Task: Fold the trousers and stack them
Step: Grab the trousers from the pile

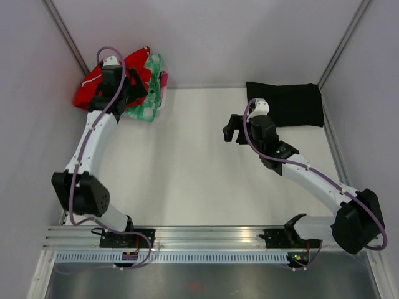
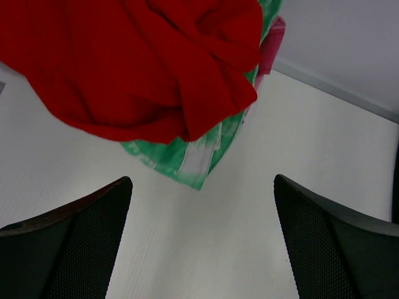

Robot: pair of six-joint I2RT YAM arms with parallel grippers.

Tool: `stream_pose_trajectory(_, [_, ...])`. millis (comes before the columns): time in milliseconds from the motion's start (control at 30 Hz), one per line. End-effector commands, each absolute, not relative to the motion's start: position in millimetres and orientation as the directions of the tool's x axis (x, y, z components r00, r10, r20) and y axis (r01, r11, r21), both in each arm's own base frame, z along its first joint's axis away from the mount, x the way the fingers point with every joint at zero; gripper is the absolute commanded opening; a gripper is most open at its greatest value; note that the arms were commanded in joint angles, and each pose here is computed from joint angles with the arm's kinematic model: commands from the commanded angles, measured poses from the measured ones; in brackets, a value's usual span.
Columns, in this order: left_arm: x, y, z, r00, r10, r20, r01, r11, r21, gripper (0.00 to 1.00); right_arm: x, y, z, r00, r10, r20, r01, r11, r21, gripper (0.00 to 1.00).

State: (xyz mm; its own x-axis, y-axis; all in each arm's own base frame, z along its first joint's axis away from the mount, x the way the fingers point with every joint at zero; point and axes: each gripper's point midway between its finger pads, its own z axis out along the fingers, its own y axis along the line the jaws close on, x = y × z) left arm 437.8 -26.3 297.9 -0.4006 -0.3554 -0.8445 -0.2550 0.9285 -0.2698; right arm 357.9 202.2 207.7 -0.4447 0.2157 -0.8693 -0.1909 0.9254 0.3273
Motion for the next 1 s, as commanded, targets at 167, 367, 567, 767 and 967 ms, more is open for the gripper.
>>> stream_pose_trajectory(167, [536.2, -3.1, 271.0, -0.37, -0.321, -0.872, -0.332, 0.922, -0.199, 1.0, 350.6, 189.0, 253.4, -0.356, 0.238, -0.904, -0.193, 0.928, 0.32, 0.98])
stream_pose_trajectory(367, [568.3, -3.5, 249.9, -0.364, -0.286, -0.887, -0.308, 0.935, -0.175, 0.59, 346.4, 181.0, 254.6, -0.356, 0.221, -0.908, -0.175, 0.939, 0.297, 0.98])
stream_pose_trajectory(567, [543.1, -15.5, 325.6, -0.283, -0.195, -0.939, -0.158, 0.975, -0.155, 0.02, 345.4, 183.2, 255.0, -0.361, 0.24, -0.901, -0.174, 0.932, 0.318, 0.98])
stream_pose_trajectory(767, [438.0, -28.5, 475.9, -0.047, -0.101, -0.994, 0.023, 0.995, -0.102, 0.02, 356.2, 182.2, 261.7, -0.361, 0.302, -0.882, -0.104, 0.927, 0.36, 0.98])
stream_pose_trajectory(967, [323.4, -95.1, 508.0, -0.058, -0.127, -0.99, 0.352, 0.926, -0.139, 0.02, 366.5, 156.4, 272.9, -0.34, 0.393, -0.854, 0.067, 0.916, 0.395, 0.98])
